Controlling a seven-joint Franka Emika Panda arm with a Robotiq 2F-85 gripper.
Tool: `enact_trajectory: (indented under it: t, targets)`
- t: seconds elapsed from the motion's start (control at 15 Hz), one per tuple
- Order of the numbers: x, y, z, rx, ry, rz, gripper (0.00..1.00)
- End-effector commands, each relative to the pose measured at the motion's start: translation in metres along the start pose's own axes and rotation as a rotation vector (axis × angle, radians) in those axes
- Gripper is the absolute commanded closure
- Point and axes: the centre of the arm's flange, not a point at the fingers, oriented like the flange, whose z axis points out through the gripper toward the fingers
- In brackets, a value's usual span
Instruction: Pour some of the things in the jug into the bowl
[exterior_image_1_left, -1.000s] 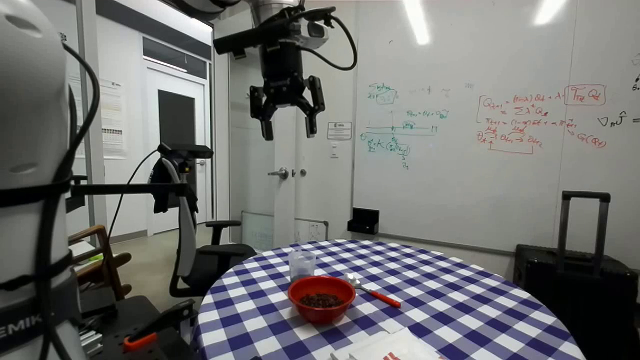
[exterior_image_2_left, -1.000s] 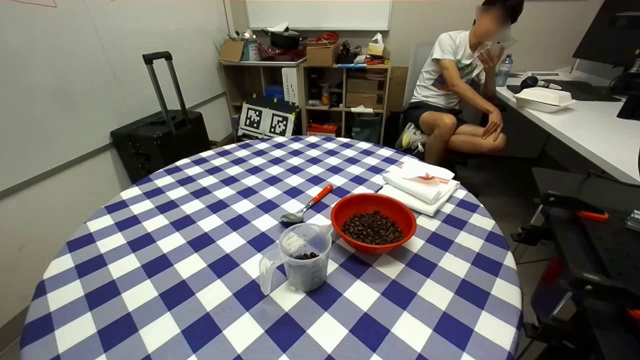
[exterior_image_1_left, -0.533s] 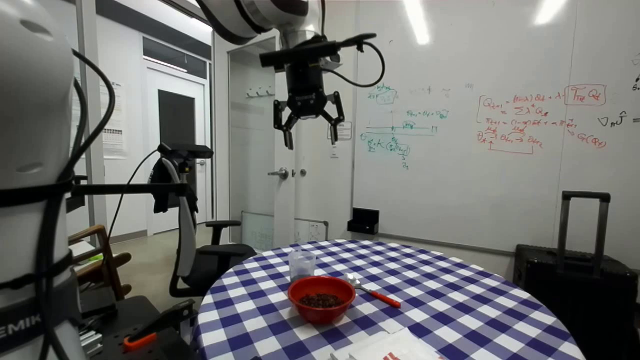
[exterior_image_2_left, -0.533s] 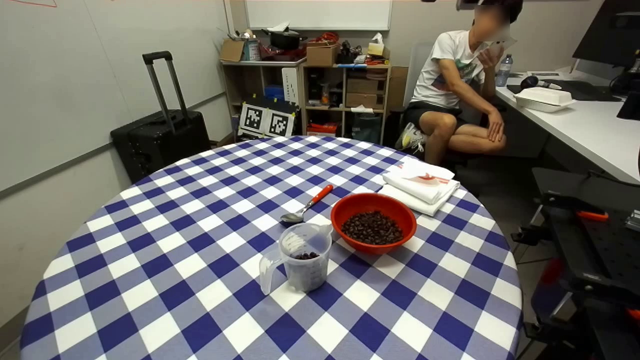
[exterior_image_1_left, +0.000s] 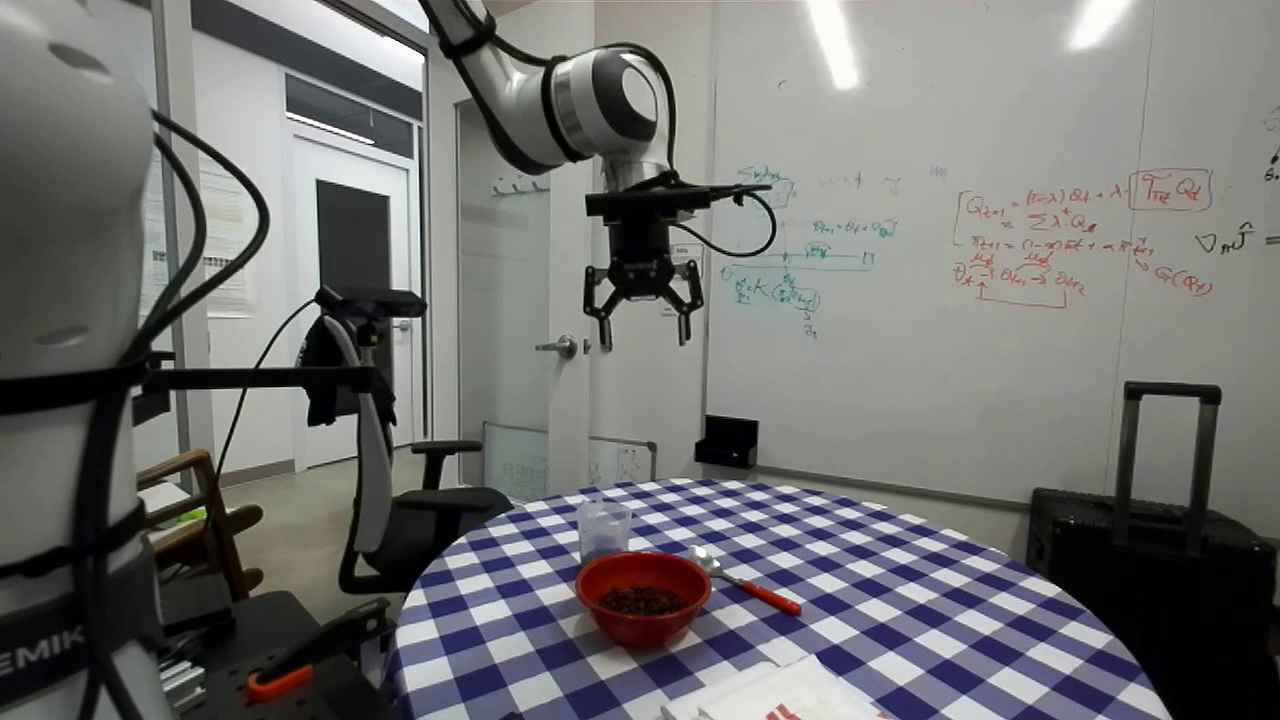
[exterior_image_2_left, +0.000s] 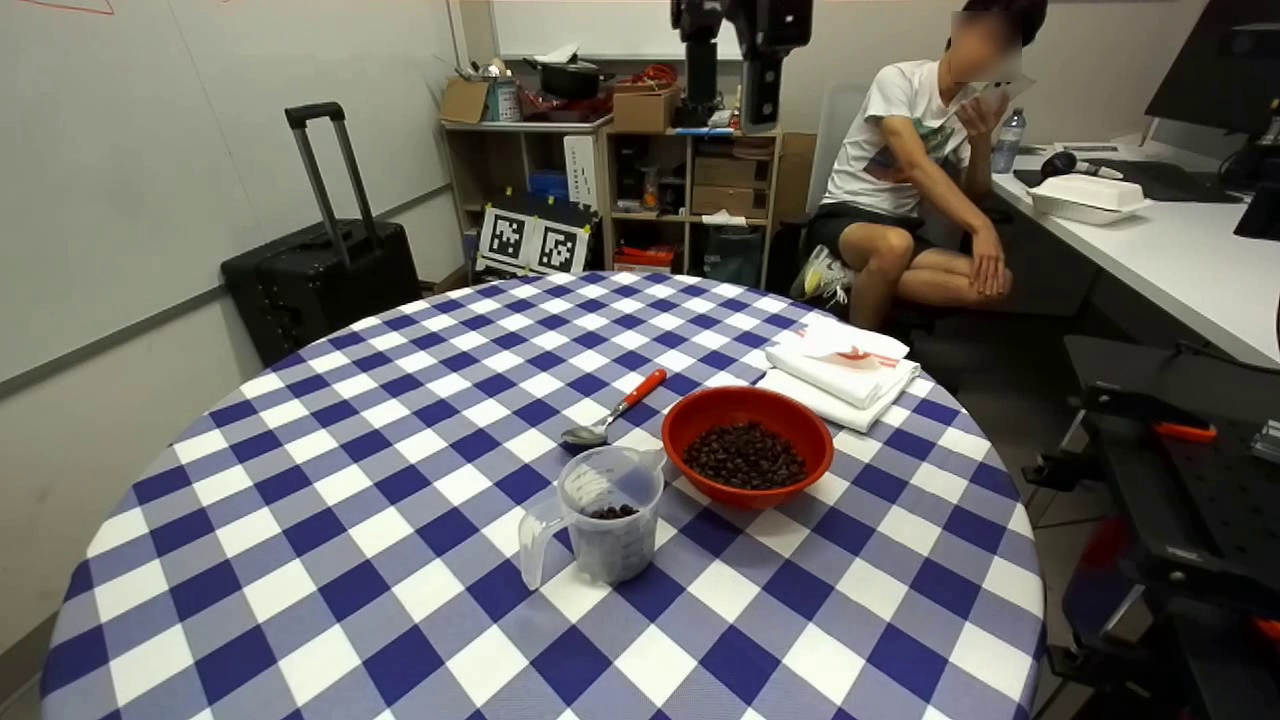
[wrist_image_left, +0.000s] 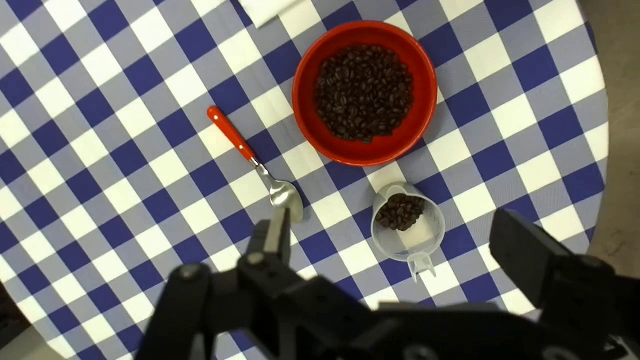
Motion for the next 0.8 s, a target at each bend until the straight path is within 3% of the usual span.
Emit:
enact_trajectory:
  t: [0.0, 0.73]
  targets:
    - [0.05, -0.002, 0.014, -0.005, -0.004, -0.063, 0.0]
    - [0.14, -0.056, 0.095, -0.073, -0.091, -0.265, 0.0]
